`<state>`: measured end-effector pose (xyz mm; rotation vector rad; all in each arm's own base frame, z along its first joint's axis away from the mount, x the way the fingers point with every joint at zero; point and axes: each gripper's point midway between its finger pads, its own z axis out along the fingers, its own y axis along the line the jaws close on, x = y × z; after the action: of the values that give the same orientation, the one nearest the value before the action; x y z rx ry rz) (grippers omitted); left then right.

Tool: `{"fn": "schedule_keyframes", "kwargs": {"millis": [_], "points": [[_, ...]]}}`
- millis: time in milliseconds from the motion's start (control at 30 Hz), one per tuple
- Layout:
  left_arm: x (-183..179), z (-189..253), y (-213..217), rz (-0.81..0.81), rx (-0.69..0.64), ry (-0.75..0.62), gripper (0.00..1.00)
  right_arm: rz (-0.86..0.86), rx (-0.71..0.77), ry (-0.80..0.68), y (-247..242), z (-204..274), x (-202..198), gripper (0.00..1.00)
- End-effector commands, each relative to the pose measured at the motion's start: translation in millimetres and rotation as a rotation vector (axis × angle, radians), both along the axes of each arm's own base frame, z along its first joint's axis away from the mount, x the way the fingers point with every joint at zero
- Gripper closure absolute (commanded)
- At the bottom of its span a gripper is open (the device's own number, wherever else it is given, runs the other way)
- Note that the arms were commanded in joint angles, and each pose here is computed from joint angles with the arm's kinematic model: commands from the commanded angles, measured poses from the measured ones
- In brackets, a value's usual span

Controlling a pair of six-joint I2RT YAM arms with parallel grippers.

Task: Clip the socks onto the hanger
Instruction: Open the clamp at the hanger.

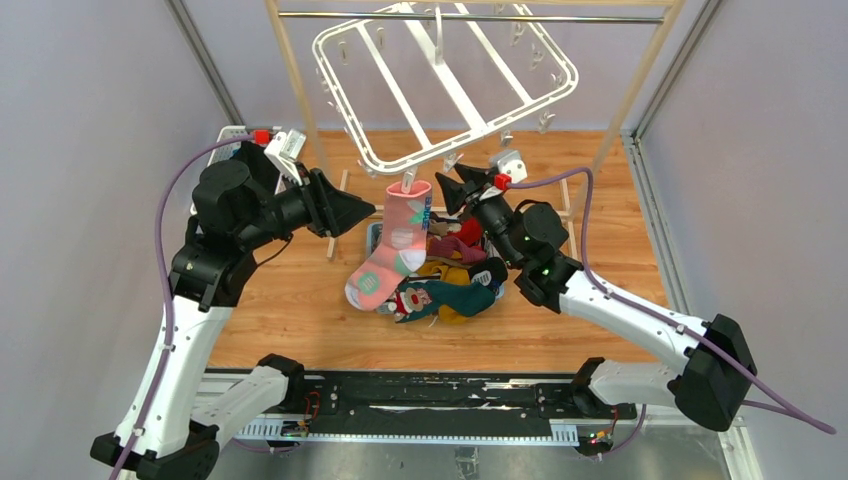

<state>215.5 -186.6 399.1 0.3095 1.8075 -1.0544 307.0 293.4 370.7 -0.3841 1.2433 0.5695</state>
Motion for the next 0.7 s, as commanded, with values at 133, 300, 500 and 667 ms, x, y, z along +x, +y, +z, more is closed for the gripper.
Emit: {"fn": "schedule_keyframes", "kwargs": {"millis": [133,300,500,667], "points": [[-8,17,-2,-0.021,-0.034,-0.031,0.51,-0.049,0.041,-0.072,-19,31,7,0.6],[-7,19,-2,-0.021,-0.039,-0.032,0.51,-0.061,0.04,-0.074,-24,31,8,0.58],[-7,20,-2,-0.018,-0.037,-0.037,0.51,-0.008,0.064,-0.083,-18,38,3,0.59],[-7,22,-1,-0.016,-0.035,-0.039,0.51,0.036,0.091,-0.072,-8,39,3,0.62]]}}
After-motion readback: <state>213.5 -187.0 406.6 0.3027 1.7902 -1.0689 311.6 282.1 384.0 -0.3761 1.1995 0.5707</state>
